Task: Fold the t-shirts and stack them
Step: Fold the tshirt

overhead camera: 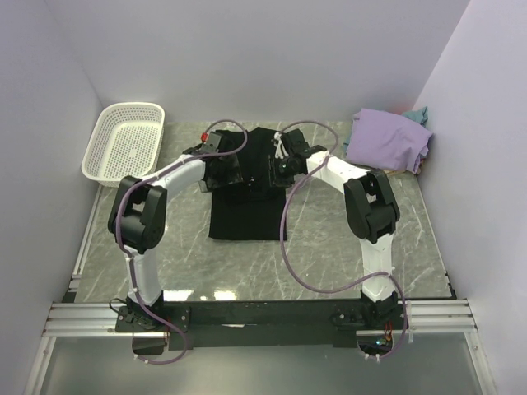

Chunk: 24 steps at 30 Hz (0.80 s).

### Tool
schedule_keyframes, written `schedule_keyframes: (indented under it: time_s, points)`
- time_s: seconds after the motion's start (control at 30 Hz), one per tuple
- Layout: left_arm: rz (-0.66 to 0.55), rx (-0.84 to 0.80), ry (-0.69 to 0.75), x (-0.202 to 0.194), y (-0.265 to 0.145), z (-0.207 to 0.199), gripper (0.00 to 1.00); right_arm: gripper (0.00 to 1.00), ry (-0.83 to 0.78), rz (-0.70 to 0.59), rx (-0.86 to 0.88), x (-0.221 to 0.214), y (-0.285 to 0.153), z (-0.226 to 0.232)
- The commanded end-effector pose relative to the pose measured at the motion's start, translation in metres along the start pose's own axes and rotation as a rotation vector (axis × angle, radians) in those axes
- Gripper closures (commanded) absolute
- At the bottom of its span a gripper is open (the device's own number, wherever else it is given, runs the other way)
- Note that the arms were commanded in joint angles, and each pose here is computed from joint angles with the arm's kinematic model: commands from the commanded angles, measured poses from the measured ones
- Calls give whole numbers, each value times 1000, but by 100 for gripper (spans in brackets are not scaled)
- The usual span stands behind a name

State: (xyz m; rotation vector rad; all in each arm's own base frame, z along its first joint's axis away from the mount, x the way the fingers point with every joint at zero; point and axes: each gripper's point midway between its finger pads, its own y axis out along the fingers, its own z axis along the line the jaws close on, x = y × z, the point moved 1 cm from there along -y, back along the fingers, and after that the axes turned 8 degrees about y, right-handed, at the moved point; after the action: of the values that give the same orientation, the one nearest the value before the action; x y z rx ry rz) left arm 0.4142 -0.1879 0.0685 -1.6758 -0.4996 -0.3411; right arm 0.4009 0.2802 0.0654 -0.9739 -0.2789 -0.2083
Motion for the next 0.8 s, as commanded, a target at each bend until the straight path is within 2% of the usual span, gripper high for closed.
schedule_keyframes:
  time_s: [0.0,0.2,0.47,0.63,0.73,0.77]
  points:
    - [-93,34,18,31,-33,10,4,58,-10,-103,-32,42,-5,-10]
    - [-149,-13,15,37,-55,8,3,58,-26,-206,-78,73,-13,-23]
    - [-151,-157,13,41,-56,-17,4,57,-61,-303,-41,89,-68,-4]
    - [-123,-109,5,28,-57,-6,2,55,-52,-238,-1,56,-89,2]
    - [-68,-83,-3,0,-51,7,2,52,-22,-165,-9,18,-89,-10]
    - [-36,-87,-10,-23,-50,15,2,48,-22,-152,-7,8,-89,-13]
